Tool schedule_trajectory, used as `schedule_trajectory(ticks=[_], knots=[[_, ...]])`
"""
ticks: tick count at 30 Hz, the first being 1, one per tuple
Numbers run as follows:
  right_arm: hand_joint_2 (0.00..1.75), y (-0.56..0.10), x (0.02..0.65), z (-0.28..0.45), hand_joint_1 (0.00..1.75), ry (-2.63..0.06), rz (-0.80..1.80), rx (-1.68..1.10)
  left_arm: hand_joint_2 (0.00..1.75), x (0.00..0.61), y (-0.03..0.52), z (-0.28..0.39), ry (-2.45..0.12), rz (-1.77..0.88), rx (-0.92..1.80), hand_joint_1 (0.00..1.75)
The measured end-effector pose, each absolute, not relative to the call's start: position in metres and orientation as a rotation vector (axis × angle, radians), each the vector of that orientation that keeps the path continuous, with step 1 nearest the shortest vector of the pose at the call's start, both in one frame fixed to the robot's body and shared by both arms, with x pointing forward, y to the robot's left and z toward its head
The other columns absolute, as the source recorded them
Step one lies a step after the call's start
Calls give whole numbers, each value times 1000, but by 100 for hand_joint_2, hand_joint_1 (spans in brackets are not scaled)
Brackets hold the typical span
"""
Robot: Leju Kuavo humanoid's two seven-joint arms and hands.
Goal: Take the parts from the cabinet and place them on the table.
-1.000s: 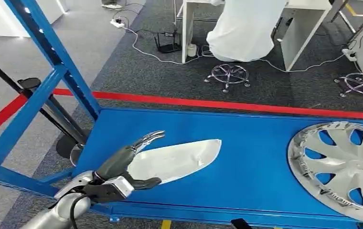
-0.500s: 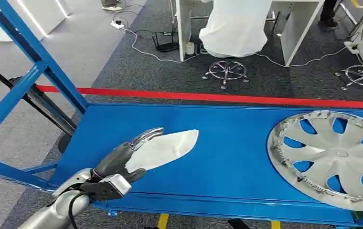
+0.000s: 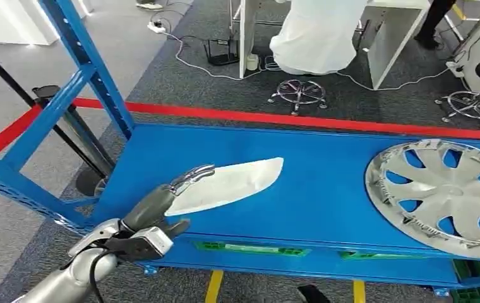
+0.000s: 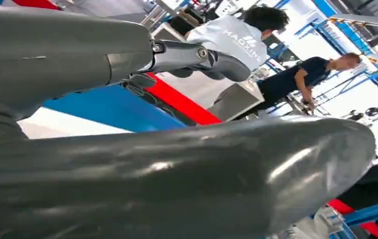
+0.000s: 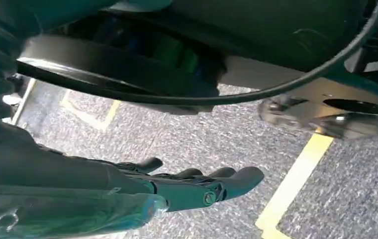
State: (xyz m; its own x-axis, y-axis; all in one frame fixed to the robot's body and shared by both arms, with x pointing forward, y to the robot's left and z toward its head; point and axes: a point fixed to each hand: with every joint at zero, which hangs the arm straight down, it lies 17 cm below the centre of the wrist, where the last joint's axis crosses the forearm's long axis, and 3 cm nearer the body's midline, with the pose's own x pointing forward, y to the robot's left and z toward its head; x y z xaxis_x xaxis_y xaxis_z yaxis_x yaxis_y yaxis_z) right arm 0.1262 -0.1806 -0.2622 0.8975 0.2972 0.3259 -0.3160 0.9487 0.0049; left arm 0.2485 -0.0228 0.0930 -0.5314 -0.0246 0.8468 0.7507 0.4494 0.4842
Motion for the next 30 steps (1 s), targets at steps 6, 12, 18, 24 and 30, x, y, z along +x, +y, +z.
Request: schedule_trajectory(ticks=[6,12,18,24,30], knots=[[175,-181,118,-264,0,-314,313,56,175,262,-20,84,-1843,-1181,-492,0],[175,-183,113,-265,0,-309,304,52,175,294,-3,59,-1777,-1172,-241,0],[175,-183,113,-265,0,-309,304,50,175,298,-1,48,-1745,-1162,-224,0],[175,-183,113,-265,0,-310,304,50,175,301,1,45,-1735,-1151,-213,0],[175,-183,113,-265,0,-303,313,47,175,322,16,23,-1653,-1160,-33,0]])
